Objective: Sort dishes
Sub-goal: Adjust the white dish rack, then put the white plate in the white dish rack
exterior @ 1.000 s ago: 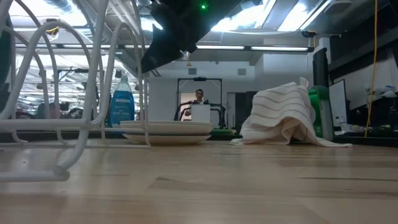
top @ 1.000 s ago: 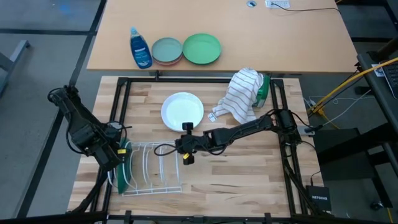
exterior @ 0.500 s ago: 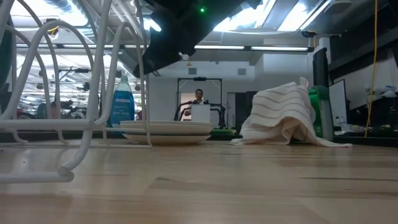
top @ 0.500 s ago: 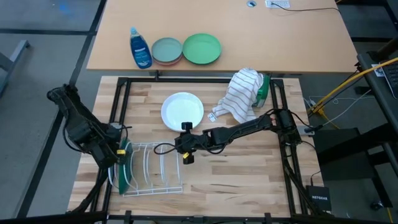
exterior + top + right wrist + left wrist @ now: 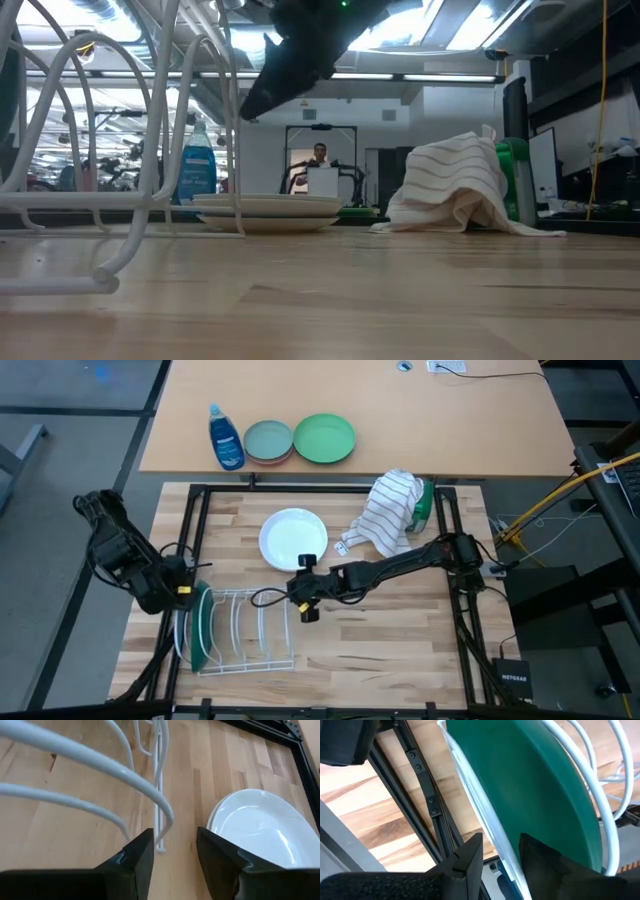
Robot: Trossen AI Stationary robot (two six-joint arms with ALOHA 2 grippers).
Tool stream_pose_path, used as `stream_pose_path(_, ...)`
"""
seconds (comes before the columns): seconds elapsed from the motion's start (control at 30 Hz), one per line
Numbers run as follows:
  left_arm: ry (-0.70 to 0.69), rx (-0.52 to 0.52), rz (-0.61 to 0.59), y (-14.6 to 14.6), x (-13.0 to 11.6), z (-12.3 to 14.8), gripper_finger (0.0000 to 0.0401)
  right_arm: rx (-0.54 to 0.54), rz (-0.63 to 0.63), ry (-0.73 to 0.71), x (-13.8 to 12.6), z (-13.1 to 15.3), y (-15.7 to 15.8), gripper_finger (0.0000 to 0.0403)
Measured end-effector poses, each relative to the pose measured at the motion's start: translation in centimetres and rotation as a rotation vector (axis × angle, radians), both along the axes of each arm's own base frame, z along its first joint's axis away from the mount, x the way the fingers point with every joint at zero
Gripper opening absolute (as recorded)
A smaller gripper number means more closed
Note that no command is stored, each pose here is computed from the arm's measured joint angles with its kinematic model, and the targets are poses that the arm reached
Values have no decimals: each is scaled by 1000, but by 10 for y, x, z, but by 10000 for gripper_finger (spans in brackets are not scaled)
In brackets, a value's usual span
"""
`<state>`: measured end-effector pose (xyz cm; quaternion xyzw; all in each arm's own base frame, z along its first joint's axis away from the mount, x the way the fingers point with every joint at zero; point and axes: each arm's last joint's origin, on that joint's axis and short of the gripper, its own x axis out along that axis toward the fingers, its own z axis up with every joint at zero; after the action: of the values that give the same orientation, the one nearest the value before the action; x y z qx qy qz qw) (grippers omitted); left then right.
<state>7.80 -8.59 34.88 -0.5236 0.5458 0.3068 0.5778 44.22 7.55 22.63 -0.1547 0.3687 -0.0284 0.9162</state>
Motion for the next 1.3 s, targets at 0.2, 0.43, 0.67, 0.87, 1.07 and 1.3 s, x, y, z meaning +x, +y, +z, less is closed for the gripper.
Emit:
stream_pose_path(0.2,-51,-11,-7,10,-8,4,117,-24,-16,44,-9,8,-3,150)
stream_pose_path(0.43,-192,46,15,24,-15,9,118,-21,-50,82,-17,16,-11,150)
stream_pose_path(0.67,-360,126,52,41,-24,14,118,23,-186,106,-32,37,-44,150)
stream_pose_path(0.87,-547,307,93,55,-28,19,118,61,-374,78,-44,54,-93,150)
stream_pose_path(1.07,-703,574,110,65,-28,23,118,191,-528,60,-54,57,-161,150)
stream_pose_path(1.3,-720,735,91,72,-29,25,118,571,-580,25,-76,56,-231,150)
